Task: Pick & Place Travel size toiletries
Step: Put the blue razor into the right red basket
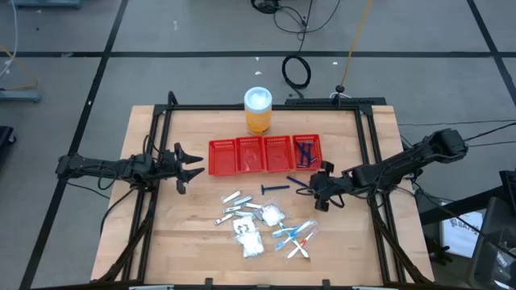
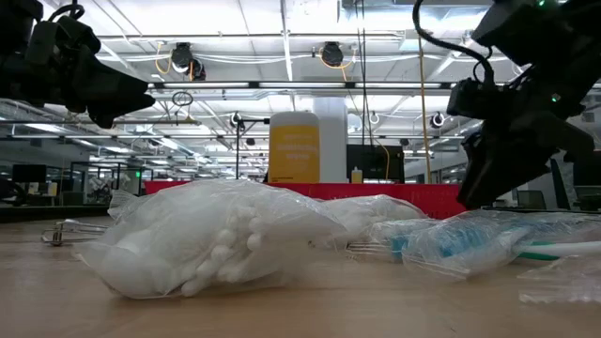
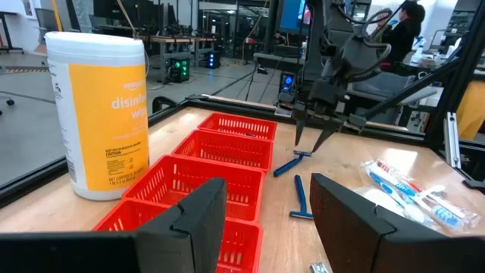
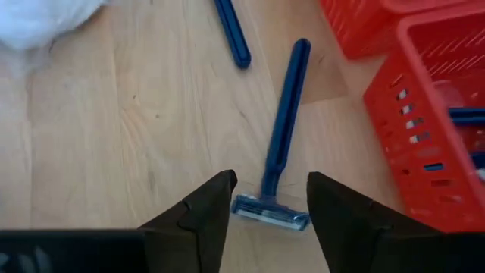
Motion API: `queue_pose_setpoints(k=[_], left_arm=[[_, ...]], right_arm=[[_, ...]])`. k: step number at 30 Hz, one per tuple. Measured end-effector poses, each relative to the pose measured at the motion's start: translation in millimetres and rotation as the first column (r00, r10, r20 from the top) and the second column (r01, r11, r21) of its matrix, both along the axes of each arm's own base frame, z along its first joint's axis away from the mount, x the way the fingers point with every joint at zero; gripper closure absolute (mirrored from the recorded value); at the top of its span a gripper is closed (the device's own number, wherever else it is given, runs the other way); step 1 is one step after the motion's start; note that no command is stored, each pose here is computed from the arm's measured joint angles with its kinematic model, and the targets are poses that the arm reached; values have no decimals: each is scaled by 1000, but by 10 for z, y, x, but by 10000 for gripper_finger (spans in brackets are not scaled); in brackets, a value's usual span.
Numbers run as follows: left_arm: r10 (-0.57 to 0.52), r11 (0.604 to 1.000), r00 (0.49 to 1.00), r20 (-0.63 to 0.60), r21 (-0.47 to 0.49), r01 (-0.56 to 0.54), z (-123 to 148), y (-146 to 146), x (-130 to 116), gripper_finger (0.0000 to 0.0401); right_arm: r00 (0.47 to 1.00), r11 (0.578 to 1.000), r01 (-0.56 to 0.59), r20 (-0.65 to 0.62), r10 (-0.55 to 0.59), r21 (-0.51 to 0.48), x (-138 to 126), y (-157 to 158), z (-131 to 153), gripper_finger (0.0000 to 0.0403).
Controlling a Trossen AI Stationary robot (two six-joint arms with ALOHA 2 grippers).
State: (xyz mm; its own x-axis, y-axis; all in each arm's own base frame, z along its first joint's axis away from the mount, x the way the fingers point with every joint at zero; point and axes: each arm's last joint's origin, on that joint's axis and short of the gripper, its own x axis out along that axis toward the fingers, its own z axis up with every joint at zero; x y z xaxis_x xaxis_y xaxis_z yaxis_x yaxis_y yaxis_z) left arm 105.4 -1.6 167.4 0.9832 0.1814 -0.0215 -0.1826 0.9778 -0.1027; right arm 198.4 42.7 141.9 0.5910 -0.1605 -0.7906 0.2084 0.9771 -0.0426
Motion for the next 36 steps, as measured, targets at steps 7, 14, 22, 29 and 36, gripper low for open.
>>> queue_pose_setpoints(k=[7,14,22,29,36], left_arm=[[0,1000,1000,-1,0,0,-1,0,0,215],[0,1000,1000,-1,0,0,-1,0,0,215],[0,1000,1000,-1,0,0,-1,0,0,215],[0,1000,1000,-1,0,0,-1,0,0,215],[0,1000,1000,-1,0,0,-1,0,0,215]], right_arm=[[998,998,-37,-51,40,58,17,30,-81,223],[986,938,-120,-75,152,324,3,123,-69,238],[966,881,-201,-62,250,427,-67,241,0,250],[989,927,-130,-27,149,353,-55,227,32,253],[999,957,-51,-1,53,286,-15,277,-18,243]])
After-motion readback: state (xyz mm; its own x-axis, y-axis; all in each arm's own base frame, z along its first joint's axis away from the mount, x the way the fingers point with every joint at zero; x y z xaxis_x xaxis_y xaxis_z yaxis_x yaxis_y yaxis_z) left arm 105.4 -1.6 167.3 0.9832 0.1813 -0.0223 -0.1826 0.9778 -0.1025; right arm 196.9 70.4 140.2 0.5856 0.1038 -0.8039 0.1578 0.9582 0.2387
